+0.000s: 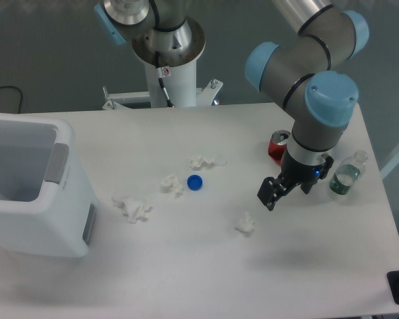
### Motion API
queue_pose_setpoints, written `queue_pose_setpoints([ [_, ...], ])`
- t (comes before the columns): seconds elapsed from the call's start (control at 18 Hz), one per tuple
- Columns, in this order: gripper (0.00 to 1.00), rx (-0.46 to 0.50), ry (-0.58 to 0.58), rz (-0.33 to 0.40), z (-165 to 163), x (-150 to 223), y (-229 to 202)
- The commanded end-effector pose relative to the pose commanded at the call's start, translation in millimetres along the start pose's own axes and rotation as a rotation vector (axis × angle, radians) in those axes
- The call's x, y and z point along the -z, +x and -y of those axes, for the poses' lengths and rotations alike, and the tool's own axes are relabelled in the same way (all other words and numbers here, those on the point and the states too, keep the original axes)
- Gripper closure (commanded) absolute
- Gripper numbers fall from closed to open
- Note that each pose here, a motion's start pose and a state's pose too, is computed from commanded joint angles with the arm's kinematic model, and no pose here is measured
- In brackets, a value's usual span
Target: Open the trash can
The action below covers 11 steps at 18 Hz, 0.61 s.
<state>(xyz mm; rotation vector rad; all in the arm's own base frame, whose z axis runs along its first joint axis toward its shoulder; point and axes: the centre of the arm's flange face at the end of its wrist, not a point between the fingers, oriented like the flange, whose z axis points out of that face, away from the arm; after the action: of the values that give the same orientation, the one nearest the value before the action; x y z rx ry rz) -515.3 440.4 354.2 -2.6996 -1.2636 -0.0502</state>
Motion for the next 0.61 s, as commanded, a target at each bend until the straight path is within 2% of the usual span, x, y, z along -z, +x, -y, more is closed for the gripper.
queue_pose_setpoints([
  [0.44,0.00,-0.024,0.010,0.003,1.2,6.1,4.5],
  [0.61,0.00,-0.044,0.002,0.048,-1.8,5.2,12.6],
])
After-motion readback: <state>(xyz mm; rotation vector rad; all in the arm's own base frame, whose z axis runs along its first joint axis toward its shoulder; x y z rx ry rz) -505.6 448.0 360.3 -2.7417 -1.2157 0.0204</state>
